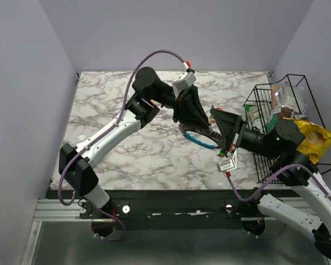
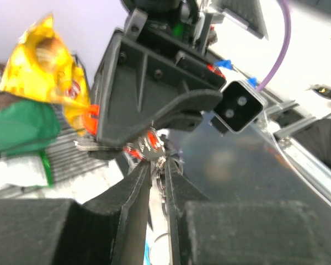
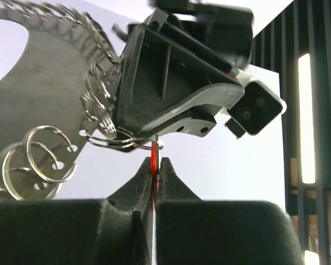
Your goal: Remove the keys from the keyring
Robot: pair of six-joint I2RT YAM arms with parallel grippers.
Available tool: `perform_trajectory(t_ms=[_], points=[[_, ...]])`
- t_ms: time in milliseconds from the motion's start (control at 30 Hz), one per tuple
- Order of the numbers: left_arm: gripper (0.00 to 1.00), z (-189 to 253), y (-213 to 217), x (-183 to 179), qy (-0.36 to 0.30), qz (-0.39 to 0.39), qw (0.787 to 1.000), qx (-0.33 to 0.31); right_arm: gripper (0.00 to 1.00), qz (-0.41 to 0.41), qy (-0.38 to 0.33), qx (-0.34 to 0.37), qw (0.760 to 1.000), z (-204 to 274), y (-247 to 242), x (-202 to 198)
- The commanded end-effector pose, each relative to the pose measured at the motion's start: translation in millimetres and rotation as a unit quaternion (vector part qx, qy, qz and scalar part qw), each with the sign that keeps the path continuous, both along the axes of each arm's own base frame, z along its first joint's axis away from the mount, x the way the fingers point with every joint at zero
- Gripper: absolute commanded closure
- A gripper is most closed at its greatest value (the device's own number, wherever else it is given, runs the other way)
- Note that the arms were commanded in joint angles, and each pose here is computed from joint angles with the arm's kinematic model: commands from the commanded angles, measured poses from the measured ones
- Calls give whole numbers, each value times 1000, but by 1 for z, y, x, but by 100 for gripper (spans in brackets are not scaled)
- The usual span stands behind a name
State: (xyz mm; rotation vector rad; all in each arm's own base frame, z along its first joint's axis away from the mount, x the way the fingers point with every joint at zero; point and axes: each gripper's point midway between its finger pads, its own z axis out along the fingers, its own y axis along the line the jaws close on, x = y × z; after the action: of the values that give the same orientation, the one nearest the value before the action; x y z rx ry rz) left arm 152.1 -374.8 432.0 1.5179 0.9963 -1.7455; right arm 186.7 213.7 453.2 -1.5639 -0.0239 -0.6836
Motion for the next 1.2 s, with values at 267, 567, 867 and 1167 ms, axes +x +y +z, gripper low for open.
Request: perform_trajectory(t_ms=[267,567,867,1167], points=[[69,22,19,-23,-26,-36,998,-51,99,-20,-101,-19,995,22,-5,-4],[77,18,14,-16,-10,-19,999,-31,99,-22,-103,-21,994,21,-4,-2],[97,8,2,4,-41,36,998,-11,99,-20,-103,-25,994,18,-3,-2],[100,3,9,-2,-51,46,998,13,99,-37,-93,-18,995,21,-7,3]])
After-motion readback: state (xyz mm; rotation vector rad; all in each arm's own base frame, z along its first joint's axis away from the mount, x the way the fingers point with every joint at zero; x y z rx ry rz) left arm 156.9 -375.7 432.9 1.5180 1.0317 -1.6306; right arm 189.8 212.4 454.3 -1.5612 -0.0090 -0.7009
